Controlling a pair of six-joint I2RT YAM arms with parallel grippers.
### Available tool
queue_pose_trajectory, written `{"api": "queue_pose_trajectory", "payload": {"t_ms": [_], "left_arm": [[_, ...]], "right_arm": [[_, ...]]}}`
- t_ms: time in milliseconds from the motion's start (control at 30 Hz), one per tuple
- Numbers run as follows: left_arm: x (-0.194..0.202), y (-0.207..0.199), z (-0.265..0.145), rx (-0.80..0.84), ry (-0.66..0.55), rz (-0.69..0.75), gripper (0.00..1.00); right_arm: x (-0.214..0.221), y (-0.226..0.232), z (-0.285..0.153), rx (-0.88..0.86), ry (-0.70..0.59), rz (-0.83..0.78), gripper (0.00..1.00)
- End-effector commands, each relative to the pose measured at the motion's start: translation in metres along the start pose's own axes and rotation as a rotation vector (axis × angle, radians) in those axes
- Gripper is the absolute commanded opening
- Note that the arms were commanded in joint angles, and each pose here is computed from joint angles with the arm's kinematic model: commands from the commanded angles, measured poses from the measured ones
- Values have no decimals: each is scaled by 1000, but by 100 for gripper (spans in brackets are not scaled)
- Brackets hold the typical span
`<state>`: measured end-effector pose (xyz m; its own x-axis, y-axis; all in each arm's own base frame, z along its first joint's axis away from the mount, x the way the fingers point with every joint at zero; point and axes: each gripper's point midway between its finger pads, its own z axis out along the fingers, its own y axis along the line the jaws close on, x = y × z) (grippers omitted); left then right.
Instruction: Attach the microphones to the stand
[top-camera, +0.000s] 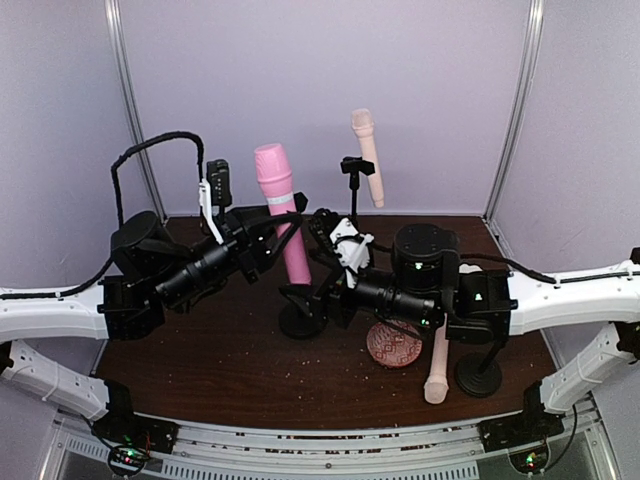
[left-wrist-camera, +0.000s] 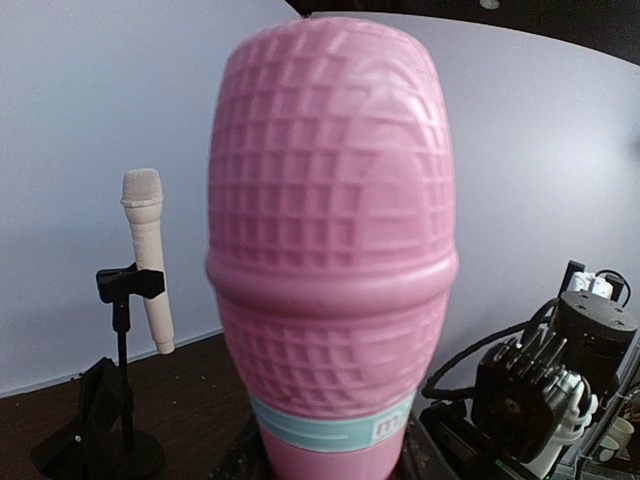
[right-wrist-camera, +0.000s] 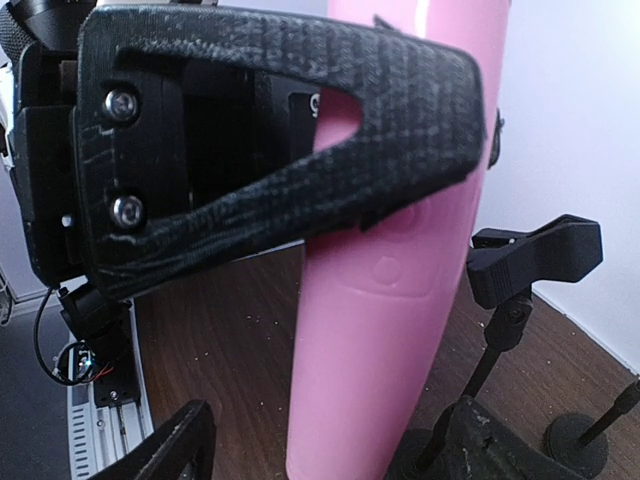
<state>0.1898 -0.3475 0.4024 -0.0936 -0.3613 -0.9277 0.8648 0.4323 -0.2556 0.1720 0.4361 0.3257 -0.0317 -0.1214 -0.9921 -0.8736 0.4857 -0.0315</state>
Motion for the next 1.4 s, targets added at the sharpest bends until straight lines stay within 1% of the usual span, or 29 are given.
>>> {"api": "queue_pose_trajectory", "payload": {"t_ms": [0,133,333,433,567,633,733,800,867,1067,1367], "left_arm": [[-23,-12,-2,69,-89,-35,0],[-20,-22,0,125,-74,-32,0],[-21,-22,0,127,-77,-25,0],[-20,-25,0,141,-74,0,0],[-17,-48,-4,274,-57,101,0],[-13,-61,-5,349,-25,133,0],[-6,-75,-4,438,31,152,0],[-5,-83,-4,486,41,160,0],[-4,-88,-7,521,30,163,0],[-10,-89,-12,527,0,168,0],[-15,-90,-13,548,-17,120,0]], "right_arm": [[-18,1,5,10,-38,-15,79],[-18,2,5,2,-39,-11,77],[-13,2,3,-1,-31,-5,69],[-14,7,1,-30,-33,1,69],[-15,20,-6,-118,-38,11,71],[-16,23,-12,-154,-44,13,70],[-17,27,-19,-190,-50,22,67],[-18,30,-23,-213,-52,25,62],[-16,31,-26,-221,-51,32,61],[-12,30,-31,-220,-65,67,63],[-5,34,-26,-236,-53,68,55]]}}
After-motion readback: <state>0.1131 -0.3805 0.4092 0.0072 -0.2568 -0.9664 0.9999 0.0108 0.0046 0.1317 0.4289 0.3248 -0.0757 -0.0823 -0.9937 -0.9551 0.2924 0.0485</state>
